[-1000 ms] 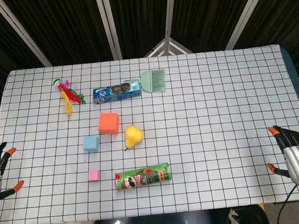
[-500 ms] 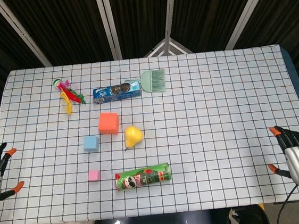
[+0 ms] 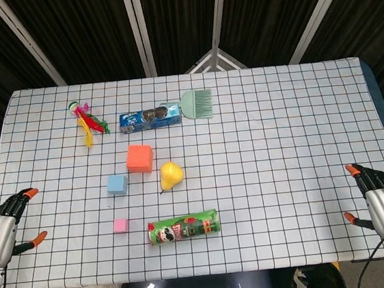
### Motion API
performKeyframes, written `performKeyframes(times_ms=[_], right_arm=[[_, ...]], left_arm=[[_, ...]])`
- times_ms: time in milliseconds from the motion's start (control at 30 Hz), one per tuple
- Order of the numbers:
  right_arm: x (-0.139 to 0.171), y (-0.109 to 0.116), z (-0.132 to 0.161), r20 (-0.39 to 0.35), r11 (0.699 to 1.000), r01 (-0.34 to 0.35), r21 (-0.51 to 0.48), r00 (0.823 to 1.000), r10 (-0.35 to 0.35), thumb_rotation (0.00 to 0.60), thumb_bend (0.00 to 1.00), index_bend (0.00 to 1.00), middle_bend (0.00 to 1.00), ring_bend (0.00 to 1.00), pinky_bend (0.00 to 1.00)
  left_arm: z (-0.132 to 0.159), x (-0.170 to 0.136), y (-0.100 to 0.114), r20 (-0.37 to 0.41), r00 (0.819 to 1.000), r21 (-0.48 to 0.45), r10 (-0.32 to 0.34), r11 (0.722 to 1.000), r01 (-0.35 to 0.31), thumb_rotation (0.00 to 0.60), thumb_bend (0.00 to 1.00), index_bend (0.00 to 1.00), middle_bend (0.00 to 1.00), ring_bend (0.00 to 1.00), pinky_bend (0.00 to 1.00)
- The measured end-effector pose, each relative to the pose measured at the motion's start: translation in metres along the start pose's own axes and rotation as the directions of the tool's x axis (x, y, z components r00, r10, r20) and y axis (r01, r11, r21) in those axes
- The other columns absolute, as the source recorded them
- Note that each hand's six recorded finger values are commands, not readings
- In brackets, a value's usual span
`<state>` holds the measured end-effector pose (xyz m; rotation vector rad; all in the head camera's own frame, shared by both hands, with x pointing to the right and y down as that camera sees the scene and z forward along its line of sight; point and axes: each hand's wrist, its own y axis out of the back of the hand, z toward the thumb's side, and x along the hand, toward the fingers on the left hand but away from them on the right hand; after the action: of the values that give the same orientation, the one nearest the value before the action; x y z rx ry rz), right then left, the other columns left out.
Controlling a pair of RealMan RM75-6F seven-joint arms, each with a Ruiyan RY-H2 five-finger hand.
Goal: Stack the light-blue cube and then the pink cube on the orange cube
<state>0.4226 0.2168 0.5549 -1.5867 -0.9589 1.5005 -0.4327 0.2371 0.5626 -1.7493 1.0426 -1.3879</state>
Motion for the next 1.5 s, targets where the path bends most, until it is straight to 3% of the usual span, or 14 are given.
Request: performKeyframes(times_ms=[233,333,433,833,1033,1500], right_arm=[[-0.002,-0.005,0.003,-0.011,1.0,-0.026,0.0,1.0,0.026,0.6,0.17,0.11,0.14,0.15,0.16],[-0.002,-0.007,0.003,-0.011,0.999,-0.033,-0.002,0.999,0.033,0.6,0.17,0.11,0.14,0.15,0.16],[-0.003,-0.008,0.003,-0.01,0.999,-0.043,-0.003,0.999,0.043,0.6,0.17,0.11,0.14,0.15,0.16],[-0.005,-0.014,0.003,-0.005,0.997,-0.08,0.0,0.997,0.08,0.6,0.17,0.11,0.14,0.15,0.16],[-0.006,-0.015,0.002,0.003,0.997,-0.082,0.003,0.997,0.082,0.6,0.17,0.11,0.14,0.15,0.16],[-0.007,-0.015,-0.001,0.012,0.996,-0.085,0.001,0.996,0.085,0.6,0.17,0.11,0.14,0.15,0.16]], left_arm=[[0.021,0.025,-0.013,0.023,0.99,-0.039,-0.139,0.989,0.14,0.6,0.2,0.22,0.74,0.71,0.78],[0.029,0.037,-0.021,0.02,0.978,-0.057,-0.21,0.976,0.211,0.6,0.19,0.24,0.81,0.76,0.82],[0.033,0.049,-0.026,0.002,0.966,-0.043,-0.257,0.966,0.257,0.6,0.18,0.24,0.83,0.77,0.84],[0.057,0.1,-0.035,-0.084,0.946,0.105,-0.313,0.941,0.32,0.6,0.16,0.26,0.84,0.78,0.84],[0.081,0.121,-0.046,-0.072,0.941,0.102,-0.33,0.936,0.336,0.6,0.16,0.27,0.85,0.78,0.84],[0.087,0.14,-0.067,-0.114,0.929,0.125,-0.353,0.922,0.366,0.6,0.16,0.28,0.85,0.78,0.85]])
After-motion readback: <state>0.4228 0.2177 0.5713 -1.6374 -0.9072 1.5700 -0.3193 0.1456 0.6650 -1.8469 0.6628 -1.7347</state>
